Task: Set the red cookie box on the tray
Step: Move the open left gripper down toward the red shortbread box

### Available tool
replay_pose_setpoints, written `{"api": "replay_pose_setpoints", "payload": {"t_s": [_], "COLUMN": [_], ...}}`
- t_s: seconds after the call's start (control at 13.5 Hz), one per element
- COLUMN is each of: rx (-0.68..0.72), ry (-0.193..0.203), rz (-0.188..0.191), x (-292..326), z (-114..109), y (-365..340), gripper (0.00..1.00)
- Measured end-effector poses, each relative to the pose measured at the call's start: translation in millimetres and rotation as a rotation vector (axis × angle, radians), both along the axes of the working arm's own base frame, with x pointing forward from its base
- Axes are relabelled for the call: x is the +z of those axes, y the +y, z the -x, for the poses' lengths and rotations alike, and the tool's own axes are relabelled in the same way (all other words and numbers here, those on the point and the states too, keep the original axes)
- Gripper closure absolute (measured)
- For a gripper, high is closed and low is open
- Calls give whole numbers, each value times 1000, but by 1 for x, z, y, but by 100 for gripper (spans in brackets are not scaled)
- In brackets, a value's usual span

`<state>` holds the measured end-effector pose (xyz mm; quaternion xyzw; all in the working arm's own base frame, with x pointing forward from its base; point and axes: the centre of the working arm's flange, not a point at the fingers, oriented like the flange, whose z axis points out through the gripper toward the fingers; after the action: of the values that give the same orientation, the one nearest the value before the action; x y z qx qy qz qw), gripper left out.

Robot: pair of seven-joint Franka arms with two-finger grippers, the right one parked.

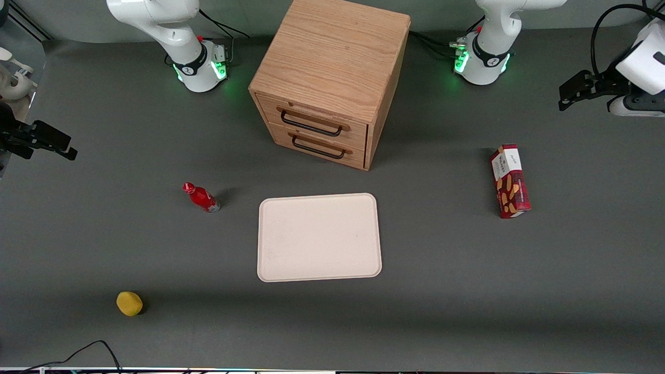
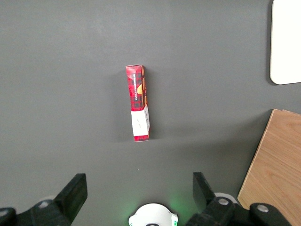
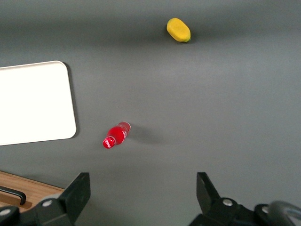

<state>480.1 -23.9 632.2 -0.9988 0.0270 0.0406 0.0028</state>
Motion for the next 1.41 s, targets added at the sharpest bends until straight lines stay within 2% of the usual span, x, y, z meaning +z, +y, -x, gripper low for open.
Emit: {"api": "replay_pose_setpoints", "payload": {"t_s": [0.44,0.67,0.96,1.19,1.41], "rx": [11,11,16,29,41], "ry": [31,84,149,153,128], "rz": [0,-3,-6,-5,-3], "x": [1,-12,-58,-125,-202], "z": [-10,-13,-35,-44,-44], "y": [5,5,7,14,20], "gripper": [0,0,0,0,0]}}
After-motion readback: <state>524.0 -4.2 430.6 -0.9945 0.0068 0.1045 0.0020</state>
